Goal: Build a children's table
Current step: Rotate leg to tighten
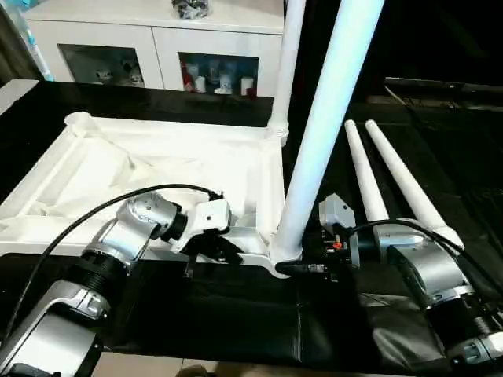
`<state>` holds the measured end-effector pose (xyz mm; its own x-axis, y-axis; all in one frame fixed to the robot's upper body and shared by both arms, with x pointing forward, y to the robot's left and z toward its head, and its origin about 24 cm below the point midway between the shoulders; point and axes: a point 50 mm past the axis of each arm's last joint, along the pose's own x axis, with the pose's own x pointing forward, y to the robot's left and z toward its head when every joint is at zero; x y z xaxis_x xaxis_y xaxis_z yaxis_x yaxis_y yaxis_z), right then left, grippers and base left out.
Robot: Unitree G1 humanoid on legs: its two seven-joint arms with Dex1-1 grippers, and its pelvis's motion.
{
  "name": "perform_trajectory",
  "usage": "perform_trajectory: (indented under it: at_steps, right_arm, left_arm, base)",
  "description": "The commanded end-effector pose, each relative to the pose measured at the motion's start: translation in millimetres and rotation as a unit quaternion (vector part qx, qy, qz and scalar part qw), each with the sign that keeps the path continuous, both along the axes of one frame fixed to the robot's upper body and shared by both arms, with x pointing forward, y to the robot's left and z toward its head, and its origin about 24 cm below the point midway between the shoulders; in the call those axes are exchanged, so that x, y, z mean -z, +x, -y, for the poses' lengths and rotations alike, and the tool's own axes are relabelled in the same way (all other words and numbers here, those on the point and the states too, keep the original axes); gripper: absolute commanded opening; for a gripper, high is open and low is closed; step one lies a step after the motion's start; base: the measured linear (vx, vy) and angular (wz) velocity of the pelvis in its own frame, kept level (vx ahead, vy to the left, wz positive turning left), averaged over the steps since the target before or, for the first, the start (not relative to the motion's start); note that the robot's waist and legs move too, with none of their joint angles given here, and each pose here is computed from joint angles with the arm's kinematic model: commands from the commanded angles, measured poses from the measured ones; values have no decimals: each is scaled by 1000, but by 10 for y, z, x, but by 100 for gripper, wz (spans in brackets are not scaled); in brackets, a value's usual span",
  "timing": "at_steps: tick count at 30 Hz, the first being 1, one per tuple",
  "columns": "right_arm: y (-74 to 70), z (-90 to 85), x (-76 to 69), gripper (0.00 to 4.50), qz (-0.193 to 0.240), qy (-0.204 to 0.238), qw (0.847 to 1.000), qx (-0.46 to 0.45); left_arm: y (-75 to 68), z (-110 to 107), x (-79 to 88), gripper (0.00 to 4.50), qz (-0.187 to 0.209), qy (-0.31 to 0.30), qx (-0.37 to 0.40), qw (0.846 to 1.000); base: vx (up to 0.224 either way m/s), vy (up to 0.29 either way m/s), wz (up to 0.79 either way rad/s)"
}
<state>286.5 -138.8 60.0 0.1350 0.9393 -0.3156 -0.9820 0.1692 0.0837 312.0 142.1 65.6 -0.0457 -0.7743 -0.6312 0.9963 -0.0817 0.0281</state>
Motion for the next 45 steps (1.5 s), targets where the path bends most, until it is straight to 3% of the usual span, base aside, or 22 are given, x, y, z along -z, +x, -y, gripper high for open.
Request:
perform_trajectory:
  at_steps: [1, 13, 26, 29, 31, 32, 38, 45]
  right_arm:
    - [15, -8, -23, 366, -3, 4, 1000, -7]
    - [-14, -23, 26, 275, -27, 19, 999, -11]
    - [-30, -84, 125, 265, -42, 28, 998, 39]
    - [66, -219, 213, 265, -40, 27, 987, 154]
    - [92, -265, 232, 265, -46, 32, 981, 183]
    - [169, -389, 247, 265, -61, 46, 968, 238]
    - [324, -618, 257, 264, -73, 43, 946, 312]
    - [373, -683, 219, 264, -33, 23, 949, 313]
  left_arm:
    - [4, 69, -102, 0, 17, 1, 38, 999]
    - [16, 50, -85, 0, 12, 3, 33, 999]
    - [124, 98, -109, 0, 3, -45, -53, 998]
    - [249, 207, -199, 0, 14, -105, -177, 979]
    - [268, 241, -220, 0, 13, -117, -205, 972]
    - [278, 351, -260, 0, 8, -140, -244, 959]
    - [261, 558, -314, 0, 6, -165, -283, 945]
    - [260, 591, -285, 0, 34, -140, -294, 945]
  base:
    - [0, 0, 0]
    - [0, 0, 0]
    - [0, 0, 0]
    - [0, 0, 0]
    - [0, 0, 0]
    - [0, 0, 0]
    - [0, 0, 0]
    - [0, 0, 0]
